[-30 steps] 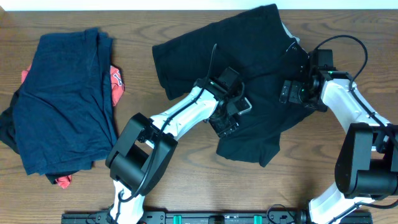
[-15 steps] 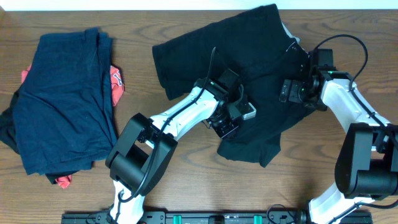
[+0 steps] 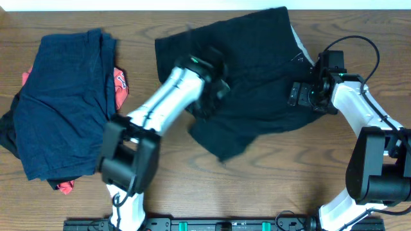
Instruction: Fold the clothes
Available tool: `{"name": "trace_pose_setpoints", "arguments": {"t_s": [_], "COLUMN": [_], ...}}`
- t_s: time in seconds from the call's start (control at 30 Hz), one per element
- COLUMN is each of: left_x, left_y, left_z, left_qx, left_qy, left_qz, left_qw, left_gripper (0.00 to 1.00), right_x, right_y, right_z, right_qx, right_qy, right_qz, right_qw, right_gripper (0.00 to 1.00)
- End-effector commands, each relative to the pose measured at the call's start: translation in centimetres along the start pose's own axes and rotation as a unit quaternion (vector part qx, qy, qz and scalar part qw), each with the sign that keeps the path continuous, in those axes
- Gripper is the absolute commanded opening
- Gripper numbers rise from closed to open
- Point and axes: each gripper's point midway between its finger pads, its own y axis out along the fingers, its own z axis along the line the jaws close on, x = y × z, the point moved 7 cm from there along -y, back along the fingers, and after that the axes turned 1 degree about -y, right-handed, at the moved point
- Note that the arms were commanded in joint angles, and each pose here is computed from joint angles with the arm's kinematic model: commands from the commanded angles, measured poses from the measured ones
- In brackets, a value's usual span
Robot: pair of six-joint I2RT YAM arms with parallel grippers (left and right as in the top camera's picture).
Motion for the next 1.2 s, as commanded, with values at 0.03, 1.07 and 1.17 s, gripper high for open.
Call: {"name": "trace_pose_setpoints", "arguments": {"t_s": [0.03, 1.07, 1.17], "left_x": [1.0, -9.3, -7.9], "left_y": [-5.5, 3.5, 4.0], "left_z": [5.0, 0.1, 0.6], "left_qx": [0.084, -0.106, -0.094], "left_qy": [-0.079, -0.172, -0.156], "left_qz": [-0.089, 0.113, 0.054], "left_qw": [0.989, 0.973, 0.982], "left_gripper": [0.07, 0.59, 0.62], "right_x": [0.0, -1.6, -1.5], "right_y": [0.0, -0.1, -0.1], "right_z": [-0.1, 0.0, 0.1], "right_qx": [0.008, 0.025, 0.025], "right_qy": [-0.001, -0.034, -0.034], "right_qz": [0.003, 0.049, 0.046], "right_qw": [1.000, 0.998, 0.998], "right_gripper": [0.99, 0.99, 0.99]}}
